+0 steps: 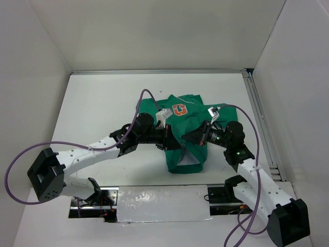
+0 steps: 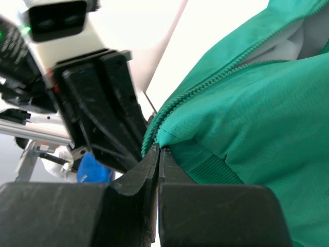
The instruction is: Zip up the jacket
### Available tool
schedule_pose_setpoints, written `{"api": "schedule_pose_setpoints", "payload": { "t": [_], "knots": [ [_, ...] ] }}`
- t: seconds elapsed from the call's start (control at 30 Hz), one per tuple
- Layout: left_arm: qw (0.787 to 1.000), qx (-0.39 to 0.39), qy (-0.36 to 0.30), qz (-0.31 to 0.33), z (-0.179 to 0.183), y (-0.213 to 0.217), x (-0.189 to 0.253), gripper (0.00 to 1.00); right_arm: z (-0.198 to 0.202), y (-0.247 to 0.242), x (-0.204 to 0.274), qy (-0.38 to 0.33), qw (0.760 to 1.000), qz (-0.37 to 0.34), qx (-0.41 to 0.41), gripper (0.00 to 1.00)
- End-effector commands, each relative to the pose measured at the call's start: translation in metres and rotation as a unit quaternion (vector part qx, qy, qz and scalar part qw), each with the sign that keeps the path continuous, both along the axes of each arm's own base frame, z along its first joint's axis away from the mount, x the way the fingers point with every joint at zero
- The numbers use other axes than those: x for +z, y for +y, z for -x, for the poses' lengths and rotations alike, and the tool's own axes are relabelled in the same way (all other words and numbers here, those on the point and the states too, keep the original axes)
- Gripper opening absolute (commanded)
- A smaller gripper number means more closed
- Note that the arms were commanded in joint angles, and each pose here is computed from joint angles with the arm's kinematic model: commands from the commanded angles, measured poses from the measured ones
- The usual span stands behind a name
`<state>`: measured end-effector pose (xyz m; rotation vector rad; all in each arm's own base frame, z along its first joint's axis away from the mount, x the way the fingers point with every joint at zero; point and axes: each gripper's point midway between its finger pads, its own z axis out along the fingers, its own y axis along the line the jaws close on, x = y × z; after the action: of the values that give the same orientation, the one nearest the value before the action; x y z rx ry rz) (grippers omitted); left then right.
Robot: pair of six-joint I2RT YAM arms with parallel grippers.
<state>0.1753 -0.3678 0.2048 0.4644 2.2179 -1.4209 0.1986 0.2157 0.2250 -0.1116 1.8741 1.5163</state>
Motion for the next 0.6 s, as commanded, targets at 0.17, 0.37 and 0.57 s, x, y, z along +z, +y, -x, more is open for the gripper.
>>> {"api": "schedule_pose_setpoints", "payload": {
  "t": [0.17,0.37,0.57],
  "knots": [
    [0.999,-0.016,-0.014,-0.037,0.025,0.002,-0.009,0.0,-0.022,-0.002,0.039,-0.058,0.998,0.029,-0.027,0.0],
    [0.998,0.037,0.02,-0.038,-0.011,0.009,0.001,0.0,-0.005,-0.009,0.013,-0.049,0.995,0.082,-0.015,0.38],
    [0.995,0.054,0.071,-0.035,-0.032,0.009,0.009,0.0,0.01,-0.017,-0.005,-0.049,0.99,0.13,-0.007,0.75]
  ]
}}
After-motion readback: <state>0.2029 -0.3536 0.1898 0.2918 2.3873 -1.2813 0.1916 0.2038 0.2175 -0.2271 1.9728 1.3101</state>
